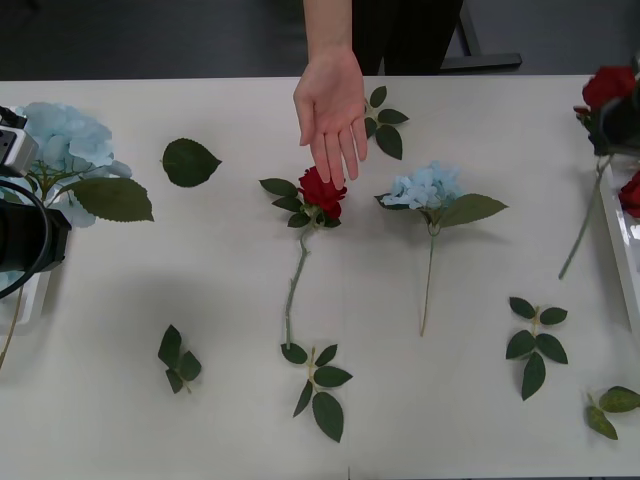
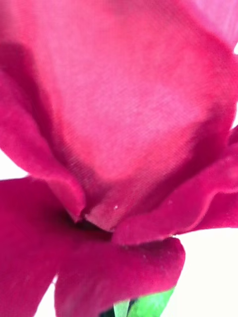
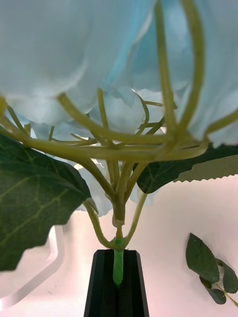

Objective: Place the red flowers into the right box and the blue flowers into the left box. If a person shows an open palm, hand one flower to the person first, then continue sorting.

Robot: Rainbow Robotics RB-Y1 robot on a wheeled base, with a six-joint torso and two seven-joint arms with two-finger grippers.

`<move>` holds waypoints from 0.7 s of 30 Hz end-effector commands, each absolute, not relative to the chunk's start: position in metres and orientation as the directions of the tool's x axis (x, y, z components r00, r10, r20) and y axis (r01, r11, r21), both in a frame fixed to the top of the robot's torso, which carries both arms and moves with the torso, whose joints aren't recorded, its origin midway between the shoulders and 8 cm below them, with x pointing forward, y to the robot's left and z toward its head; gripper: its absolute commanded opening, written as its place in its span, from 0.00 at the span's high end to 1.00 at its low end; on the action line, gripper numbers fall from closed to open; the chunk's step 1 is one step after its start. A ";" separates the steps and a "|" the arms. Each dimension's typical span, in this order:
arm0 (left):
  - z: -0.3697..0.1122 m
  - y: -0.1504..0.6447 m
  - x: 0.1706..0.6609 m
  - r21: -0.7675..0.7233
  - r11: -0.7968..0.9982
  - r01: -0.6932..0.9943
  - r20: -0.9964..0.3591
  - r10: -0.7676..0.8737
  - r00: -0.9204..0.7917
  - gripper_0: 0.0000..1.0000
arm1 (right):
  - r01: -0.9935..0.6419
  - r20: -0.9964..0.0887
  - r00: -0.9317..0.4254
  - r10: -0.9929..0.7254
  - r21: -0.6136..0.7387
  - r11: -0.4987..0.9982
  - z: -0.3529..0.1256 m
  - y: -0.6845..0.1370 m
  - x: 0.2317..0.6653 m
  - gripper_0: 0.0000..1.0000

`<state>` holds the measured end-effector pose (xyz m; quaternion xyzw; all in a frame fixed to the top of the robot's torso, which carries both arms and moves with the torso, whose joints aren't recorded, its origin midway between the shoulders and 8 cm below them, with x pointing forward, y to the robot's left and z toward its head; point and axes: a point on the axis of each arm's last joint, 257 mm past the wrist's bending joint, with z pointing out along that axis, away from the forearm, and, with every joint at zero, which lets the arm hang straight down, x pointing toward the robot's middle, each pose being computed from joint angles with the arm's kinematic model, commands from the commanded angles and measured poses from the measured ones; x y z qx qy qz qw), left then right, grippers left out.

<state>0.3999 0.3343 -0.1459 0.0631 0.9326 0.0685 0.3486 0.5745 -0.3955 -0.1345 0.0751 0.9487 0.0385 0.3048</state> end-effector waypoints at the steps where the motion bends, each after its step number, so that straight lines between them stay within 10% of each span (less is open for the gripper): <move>1: -0.139 0.340 0.396 0.198 0.978 0.064 -0.641 0.179 -0.747 1.00 | -0.125 -0.799 -0.598 0.067 0.175 0.977 -0.007 -0.330 0.629 1.00; 8: -0.139 0.340 0.396 0.198 0.978 0.064 -0.641 0.179 -0.747 1.00 | -0.399 -0.948 -0.300 0.108 0.227 0.888 0.098 -0.234 0.660 1.00; 21: -0.139 0.340 0.396 0.198 0.978 0.064 -0.641 0.179 -0.747 1.00 | -0.595 -0.959 0.283 0.012 -0.166 0.787 0.253 -0.096 0.639 1.00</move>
